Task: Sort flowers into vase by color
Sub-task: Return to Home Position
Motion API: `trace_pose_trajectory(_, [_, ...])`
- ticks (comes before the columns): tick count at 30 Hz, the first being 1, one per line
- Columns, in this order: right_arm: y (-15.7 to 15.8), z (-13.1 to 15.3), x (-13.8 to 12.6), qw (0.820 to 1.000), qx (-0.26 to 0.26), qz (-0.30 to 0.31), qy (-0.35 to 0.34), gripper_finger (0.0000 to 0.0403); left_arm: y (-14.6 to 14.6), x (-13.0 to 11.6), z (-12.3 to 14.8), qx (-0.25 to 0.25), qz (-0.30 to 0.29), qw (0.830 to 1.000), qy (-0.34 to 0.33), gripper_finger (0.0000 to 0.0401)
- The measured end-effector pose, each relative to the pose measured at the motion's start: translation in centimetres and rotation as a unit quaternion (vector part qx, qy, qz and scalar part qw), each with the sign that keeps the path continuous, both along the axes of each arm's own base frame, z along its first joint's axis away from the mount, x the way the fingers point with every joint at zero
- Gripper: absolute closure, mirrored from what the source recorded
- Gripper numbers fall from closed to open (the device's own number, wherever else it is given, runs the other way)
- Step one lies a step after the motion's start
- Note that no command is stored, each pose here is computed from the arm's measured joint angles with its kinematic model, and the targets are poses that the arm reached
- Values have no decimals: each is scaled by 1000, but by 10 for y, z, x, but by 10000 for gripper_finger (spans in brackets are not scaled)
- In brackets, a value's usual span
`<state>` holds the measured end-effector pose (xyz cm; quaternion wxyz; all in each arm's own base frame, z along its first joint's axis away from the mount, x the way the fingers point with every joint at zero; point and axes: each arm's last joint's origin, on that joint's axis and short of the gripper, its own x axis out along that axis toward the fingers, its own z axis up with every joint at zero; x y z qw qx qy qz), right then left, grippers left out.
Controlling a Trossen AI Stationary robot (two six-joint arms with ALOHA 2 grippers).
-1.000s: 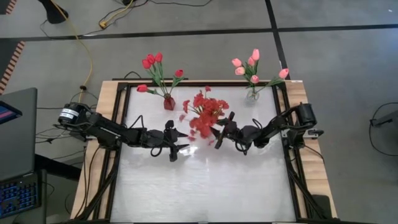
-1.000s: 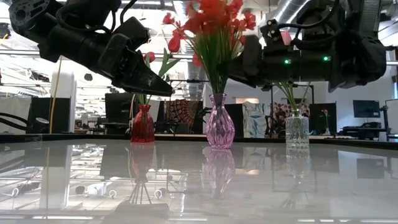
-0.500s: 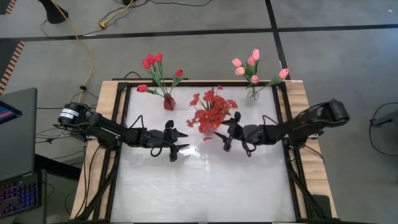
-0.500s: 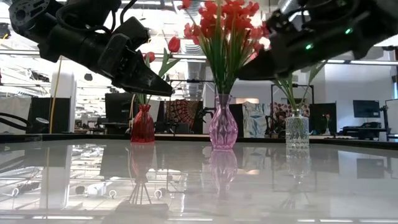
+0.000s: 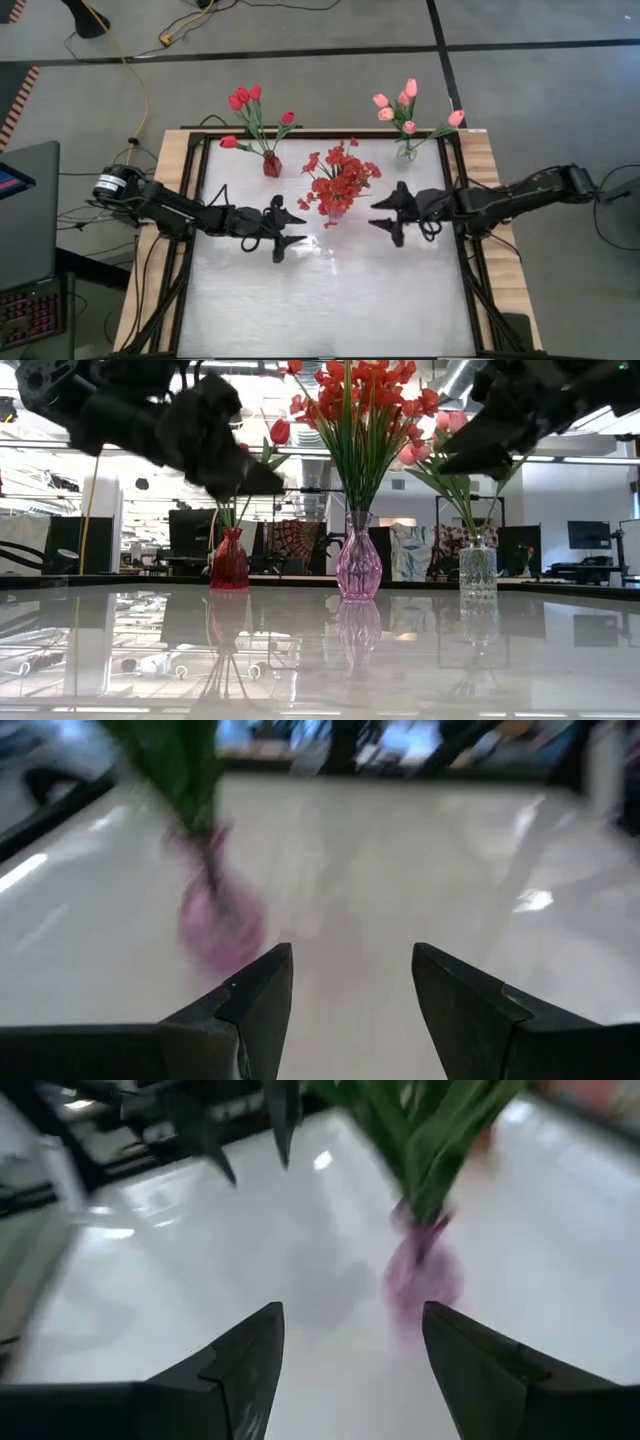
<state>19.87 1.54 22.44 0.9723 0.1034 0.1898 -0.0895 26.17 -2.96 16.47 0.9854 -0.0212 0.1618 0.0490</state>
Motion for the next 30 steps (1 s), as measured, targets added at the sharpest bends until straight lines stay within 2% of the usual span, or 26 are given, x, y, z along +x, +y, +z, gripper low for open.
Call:
trace_pose_trajectory(4, [8, -1, -10, 995, 92, 30, 25, 137, -8, 5, 18, -9, -38, 998, -53, 207])
trace_pose_trajectory(10, [25, -5, -12, 990, 120, 53, 43, 144, -11, -6, 46, -8, -48, 994, -102, 207])
trace_pose_trajectory(12, [31, -5, -13, 991, 114, 57, 42, 160, -9, -14, 59, -9, -47, 992, -119, 207])
trace_pose_trajectory(14, [38, -5, -15, 993, 92, 67, 39, 194, -7, -25, 71, -6, -46, 991, -122, 207])
trace_pose_trajectory(20, [51, 3, -16, 994, -20, 108, -6, 373, 3, -65, 97, 2, 5, 992, -124, 207])
trace_pose_trajectory(21, [50, 3, -15, 993, -32, 113, -20, 383, 4, -71, 99, 3, 11, 992, -129, 207])
trace_pose_trajectory(24, [43, -6, -17, 991, -46, 116, -45, 375, 8, -87, 97, 7, 24, 989, -144, 207])
trace_pose_trajectory(30, [13, -32, -26, 990, 16, 127, -59, 386, 15, -111, 71, 2, 43, 983, -179, 207])
